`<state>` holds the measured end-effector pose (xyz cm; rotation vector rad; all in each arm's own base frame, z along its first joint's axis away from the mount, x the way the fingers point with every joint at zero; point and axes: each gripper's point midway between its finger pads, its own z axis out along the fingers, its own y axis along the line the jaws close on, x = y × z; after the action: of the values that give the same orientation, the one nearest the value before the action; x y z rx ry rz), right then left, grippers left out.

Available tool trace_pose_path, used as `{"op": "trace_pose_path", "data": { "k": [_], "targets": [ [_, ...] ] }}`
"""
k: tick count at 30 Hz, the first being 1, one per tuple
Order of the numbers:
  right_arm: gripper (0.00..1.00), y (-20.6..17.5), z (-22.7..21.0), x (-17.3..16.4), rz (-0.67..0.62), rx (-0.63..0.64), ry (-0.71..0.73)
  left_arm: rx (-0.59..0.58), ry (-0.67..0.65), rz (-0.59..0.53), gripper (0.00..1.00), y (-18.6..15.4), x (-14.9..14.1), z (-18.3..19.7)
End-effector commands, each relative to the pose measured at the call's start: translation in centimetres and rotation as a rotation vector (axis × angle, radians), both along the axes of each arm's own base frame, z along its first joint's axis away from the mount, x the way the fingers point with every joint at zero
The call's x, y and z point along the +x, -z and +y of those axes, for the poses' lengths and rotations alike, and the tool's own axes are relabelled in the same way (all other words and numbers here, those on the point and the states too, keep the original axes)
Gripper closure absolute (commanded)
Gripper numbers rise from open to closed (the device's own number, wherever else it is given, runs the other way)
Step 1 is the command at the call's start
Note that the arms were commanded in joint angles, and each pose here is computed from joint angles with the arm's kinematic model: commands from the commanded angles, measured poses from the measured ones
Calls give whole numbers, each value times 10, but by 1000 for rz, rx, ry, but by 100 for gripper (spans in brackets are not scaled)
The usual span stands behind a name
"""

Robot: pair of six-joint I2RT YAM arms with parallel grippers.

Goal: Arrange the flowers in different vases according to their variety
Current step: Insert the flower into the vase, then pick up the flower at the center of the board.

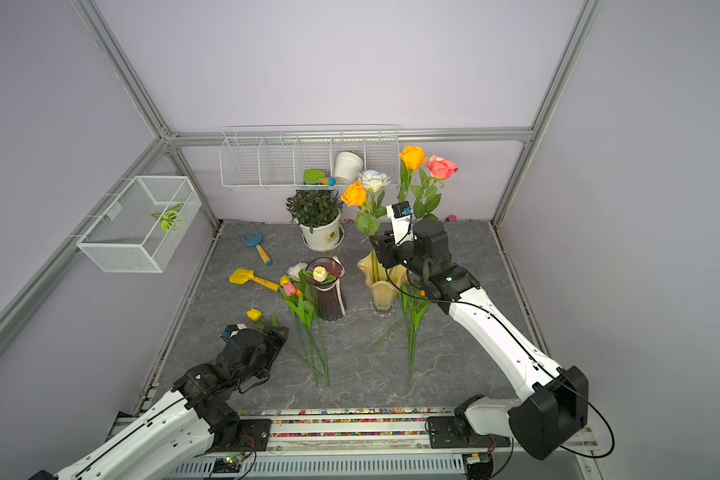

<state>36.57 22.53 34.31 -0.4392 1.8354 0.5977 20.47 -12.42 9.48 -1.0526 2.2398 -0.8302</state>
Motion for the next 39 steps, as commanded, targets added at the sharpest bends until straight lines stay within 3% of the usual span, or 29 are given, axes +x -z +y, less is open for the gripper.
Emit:
{"op": "trace_pose_path", "data": {
  "k": [1,8,11,18,22,25,34,39],
  "targets": [
    [50,5,2,-26,32,-15,-62,-42,-1,32,14,8,2,-4],
    [58,22,5,-67,107,-79,-188,-13,-63,107,16,25,6,7],
    [65,28,3,-75,126,-81,-201,75,-53,196,18,35,5,10],
    [69,40,3,-77,155,-90,-209,345,-76,536,39,32,3,18],
    [69,43,6,-75,162,-93,-217,432,-21,676,39,35,10,7],
    [69,45,6,-74,164,-101,-218,424,30,749,43,49,10,-6],
    [69,56,7,-72,177,-132,-224,415,-20,750,45,44,5,1],
    [69,59,9,-72,185,-126,-234,405,-20,793,44,62,-1,-2]
  ]
}}
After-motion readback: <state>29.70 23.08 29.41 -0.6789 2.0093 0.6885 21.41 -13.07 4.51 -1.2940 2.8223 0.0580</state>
